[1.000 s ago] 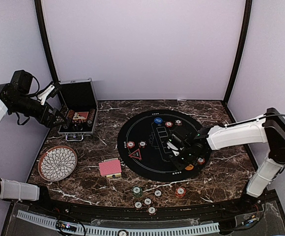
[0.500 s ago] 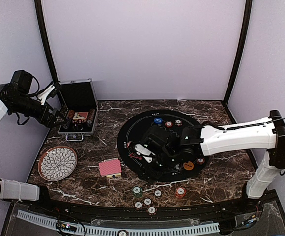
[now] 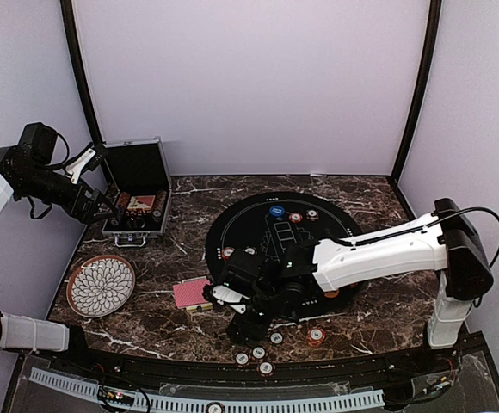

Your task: Distribute texas hold em gaming equipment

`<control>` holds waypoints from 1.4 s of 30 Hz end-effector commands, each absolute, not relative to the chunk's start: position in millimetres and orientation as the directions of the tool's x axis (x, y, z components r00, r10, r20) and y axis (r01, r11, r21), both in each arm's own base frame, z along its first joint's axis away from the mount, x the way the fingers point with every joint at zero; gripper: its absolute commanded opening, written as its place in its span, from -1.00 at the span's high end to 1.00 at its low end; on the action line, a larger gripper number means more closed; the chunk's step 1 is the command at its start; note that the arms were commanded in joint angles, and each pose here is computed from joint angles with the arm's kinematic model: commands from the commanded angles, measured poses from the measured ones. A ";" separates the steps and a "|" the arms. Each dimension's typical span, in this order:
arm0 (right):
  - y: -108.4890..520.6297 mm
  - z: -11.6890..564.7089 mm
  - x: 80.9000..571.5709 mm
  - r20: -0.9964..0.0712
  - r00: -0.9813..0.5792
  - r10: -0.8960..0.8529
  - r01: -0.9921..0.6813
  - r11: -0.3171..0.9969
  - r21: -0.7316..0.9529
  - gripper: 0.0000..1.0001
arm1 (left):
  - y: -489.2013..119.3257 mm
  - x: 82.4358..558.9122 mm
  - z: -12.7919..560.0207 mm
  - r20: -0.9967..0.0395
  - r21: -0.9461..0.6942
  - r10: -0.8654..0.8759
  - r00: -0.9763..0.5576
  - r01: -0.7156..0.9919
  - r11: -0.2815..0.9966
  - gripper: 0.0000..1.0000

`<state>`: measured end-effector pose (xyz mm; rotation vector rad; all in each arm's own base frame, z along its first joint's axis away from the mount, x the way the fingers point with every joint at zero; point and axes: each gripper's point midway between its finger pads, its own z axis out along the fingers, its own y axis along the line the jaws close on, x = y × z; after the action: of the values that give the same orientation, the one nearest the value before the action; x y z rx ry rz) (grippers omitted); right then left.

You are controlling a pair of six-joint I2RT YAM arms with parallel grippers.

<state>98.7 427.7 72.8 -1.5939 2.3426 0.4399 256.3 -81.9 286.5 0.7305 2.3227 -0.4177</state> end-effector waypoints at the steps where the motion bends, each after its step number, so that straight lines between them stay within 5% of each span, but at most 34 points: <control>1: 438.3 73.3 87.1 -0.388 -0.303 -0.870 -0.953 0.286 0.103 -0.55 | -81.6 249.1 297.1 -0.690 -0.087 0.391 -0.609 0.607 0.790 -0.98; 42: 435.5 39.0 89.5 -0.343 -0.274 -0.899 -0.960 0.274 0.049 -0.07 | -84.2 250.4 292.7 -0.691 -0.107 0.382 -0.614 0.610 0.785 -0.98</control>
<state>93.0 434.2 48.4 -1.7018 2.3049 0.3699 255.2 -82.0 291.8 0.7309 2.3117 -0.4141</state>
